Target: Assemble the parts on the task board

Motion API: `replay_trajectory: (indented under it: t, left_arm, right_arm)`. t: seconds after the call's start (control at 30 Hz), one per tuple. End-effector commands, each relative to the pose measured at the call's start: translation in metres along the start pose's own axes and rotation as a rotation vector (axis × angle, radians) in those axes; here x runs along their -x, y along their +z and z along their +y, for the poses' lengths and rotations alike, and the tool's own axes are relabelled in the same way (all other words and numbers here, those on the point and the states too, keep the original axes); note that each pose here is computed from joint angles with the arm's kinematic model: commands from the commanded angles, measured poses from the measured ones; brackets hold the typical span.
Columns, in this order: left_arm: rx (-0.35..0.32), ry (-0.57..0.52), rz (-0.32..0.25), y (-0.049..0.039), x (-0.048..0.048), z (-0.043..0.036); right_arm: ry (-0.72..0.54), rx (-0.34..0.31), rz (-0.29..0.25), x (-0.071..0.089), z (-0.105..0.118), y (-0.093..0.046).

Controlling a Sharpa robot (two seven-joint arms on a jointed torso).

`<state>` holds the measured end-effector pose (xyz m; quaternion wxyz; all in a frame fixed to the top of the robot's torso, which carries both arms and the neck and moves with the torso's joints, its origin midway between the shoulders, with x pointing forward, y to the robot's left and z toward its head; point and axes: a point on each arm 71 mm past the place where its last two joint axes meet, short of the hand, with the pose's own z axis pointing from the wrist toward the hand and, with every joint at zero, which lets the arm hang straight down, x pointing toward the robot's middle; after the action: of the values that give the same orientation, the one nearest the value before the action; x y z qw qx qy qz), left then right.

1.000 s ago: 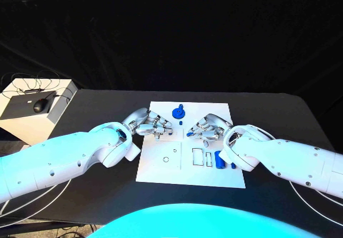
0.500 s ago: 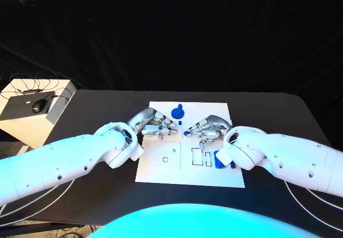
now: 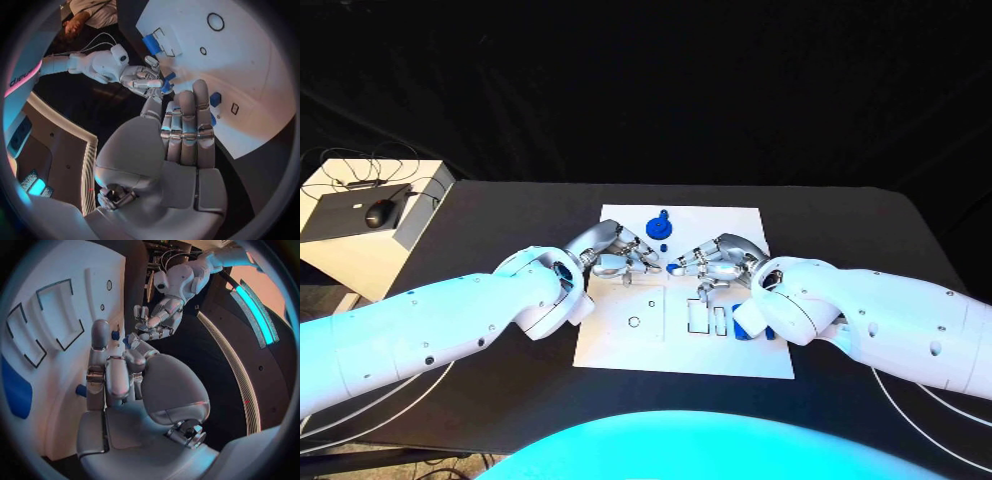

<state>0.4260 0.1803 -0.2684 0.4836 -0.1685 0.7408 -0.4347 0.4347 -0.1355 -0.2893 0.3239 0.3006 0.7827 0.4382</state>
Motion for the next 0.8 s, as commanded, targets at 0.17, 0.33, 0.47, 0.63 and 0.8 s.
replay_trajectory:
  t: [0.17, 0.33, 0.47, 0.63, 0.8]
  left_arm:
    - [-0.002, -0.008, 0.029, 0.0012, -0.0048, -0.0031]
    - [-0.002, -0.030, 0.046, 0.0010, -0.0060, -0.0032]
    - [0.001, -0.040, 0.065, 0.0008, -0.0072, -0.0029]
    - [0.005, -0.044, 0.086, 0.0009, -0.0088, -0.0028]
    - [0.007, -0.042, 0.095, 0.0011, -0.0096, -0.0028]
  right_arm:
    - [0.020, 0.019, 0.028, -0.0035, 0.0028, -0.0002]
    - [0.017, 0.021, 0.028, -0.0037, 0.0030, 0.0000]
    - [0.013, 0.026, 0.030, -0.0045, 0.0038, -0.0001]
    - [0.011, 0.037, 0.034, -0.0064, 0.0053, -0.0006]
    - [0.011, 0.042, 0.037, -0.0072, 0.0061, -0.0009]
